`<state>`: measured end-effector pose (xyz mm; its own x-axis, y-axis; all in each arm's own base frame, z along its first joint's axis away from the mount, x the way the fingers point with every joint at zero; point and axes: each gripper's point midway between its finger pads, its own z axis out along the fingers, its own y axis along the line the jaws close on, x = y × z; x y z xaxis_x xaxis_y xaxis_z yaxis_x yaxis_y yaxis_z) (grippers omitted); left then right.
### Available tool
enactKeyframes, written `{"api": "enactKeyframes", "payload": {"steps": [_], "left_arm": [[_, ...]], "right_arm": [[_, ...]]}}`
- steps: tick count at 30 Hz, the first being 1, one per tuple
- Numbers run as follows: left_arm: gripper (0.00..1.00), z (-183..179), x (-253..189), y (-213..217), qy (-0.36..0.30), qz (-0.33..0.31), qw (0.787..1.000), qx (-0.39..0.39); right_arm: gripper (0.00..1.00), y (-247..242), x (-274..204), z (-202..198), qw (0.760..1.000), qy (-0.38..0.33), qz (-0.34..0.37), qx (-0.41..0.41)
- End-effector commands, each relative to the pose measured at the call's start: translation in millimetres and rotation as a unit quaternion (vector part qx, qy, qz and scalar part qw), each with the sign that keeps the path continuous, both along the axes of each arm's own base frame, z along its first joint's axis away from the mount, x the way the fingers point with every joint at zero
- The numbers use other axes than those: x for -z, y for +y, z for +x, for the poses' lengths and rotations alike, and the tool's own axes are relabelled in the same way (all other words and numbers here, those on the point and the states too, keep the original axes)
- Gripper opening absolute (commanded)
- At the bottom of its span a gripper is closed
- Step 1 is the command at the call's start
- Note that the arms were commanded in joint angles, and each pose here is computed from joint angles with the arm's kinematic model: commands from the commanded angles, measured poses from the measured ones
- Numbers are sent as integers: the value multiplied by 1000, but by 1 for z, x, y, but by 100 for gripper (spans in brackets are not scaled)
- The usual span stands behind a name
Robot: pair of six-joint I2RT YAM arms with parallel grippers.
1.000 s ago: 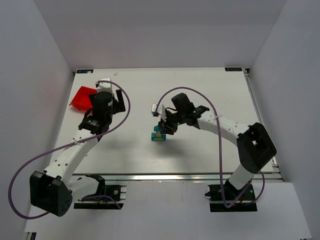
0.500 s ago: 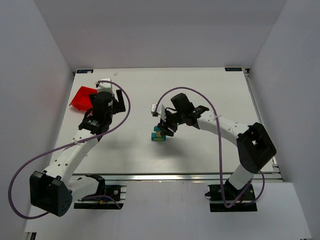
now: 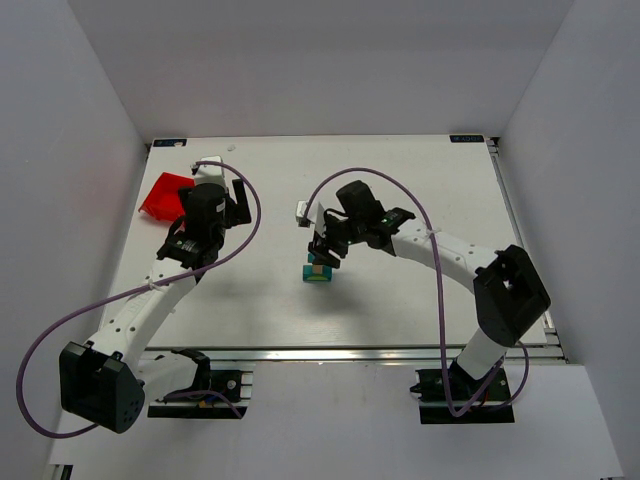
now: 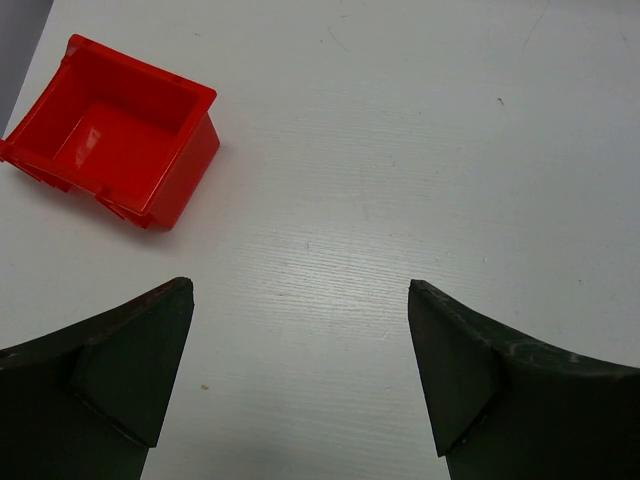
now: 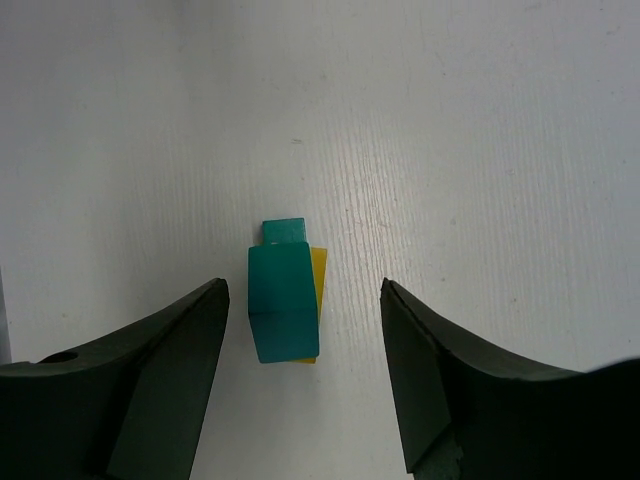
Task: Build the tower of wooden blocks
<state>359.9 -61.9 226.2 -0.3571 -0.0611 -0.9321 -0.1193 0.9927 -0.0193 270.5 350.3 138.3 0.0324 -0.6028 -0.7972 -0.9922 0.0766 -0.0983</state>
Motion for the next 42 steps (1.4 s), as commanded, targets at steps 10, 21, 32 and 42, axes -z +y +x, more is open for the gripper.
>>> {"api": "enactKeyframes", "payload": {"steps": [10,21,32,42], "left_arm": [[97,-3,-7,0,-15,-3,1000,4],[97,-4,-7,-2,-15,-6,1000,9],[97,-4,-7,-3,-15,-8,1000,12],[97,-4,-8,-4,-16,-8,1000,14]], "right_arm": [[68,21,-11,7,1000,-24,10,6],[68,22,-11,14,999,-30,9,29],[67,23,-13,19,998,-34,13,46],[67,24,-17,16,999,-31,21,38]]}}
